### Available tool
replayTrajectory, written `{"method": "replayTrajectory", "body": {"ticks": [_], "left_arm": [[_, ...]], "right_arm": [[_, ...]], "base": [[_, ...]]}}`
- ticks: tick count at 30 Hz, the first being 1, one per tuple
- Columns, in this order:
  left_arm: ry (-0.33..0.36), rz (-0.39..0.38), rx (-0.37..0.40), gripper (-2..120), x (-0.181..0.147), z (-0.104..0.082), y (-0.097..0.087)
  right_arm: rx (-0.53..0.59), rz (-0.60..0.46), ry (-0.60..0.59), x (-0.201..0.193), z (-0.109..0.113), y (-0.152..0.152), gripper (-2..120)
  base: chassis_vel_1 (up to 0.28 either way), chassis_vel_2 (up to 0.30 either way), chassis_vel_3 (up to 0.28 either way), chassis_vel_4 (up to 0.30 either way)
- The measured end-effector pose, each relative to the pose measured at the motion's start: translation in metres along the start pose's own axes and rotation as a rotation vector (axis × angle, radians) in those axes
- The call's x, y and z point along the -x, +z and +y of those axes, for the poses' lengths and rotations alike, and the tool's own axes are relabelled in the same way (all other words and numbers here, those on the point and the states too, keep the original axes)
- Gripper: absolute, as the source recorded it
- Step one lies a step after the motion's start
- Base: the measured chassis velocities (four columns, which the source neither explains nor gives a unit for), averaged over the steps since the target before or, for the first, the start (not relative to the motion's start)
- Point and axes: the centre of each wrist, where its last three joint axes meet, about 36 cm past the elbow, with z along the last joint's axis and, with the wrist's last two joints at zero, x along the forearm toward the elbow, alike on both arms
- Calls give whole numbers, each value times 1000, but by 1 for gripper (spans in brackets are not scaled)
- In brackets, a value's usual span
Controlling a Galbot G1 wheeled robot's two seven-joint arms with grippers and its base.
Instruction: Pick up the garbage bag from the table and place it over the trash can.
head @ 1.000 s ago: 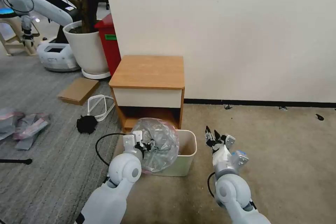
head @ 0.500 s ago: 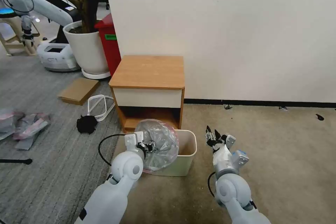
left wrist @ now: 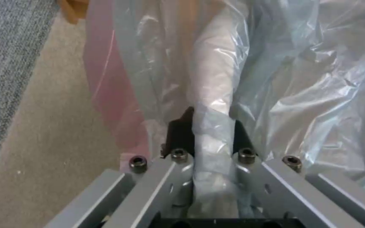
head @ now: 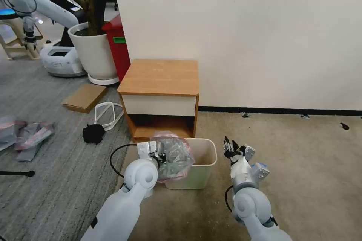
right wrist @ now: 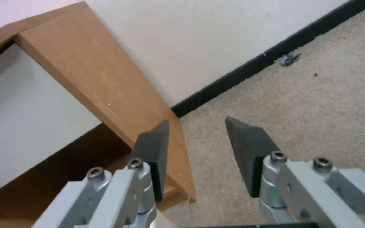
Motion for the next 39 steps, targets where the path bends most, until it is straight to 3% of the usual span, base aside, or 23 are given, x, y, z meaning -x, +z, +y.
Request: {"method": "replayTrajectory", "body": {"ticks": [11,16,19,22,29,33,35,39], "left_arm": [[10,-51,38,5,-9,11,4],[26,-79,64,5,-13,23,7],[39,-89,75,5,-16,29,8],[53,-112,97,5,-22,39,7],[67,-133,117,5,-33,51,7],[74,-144,132,5,-38,59,7],[82,-165,142,5,-41,63,9],[87,-191,163,5,-44,66,12]], "right_arm": [[-12,-21,-40,-3,0,-8,39],[-33,-43,-86,-8,-2,-22,56],[-64,-51,-149,-13,-8,-31,66],[-134,-54,-311,-23,-15,-44,82],[-225,-18,-551,-37,-15,-50,100],[-232,41,-660,-48,-2,-48,107],[-194,148,-738,-59,16,-48,110],[-178,237,-763,-57,31,-54,111]], "base": [[0,0,0,0],[0,0,0,0],[0,0,0,0],[0,0,0,0],[0,0,0,0],[0,0,0,0],[0,0,0,0],[0,0,0,0]]}}
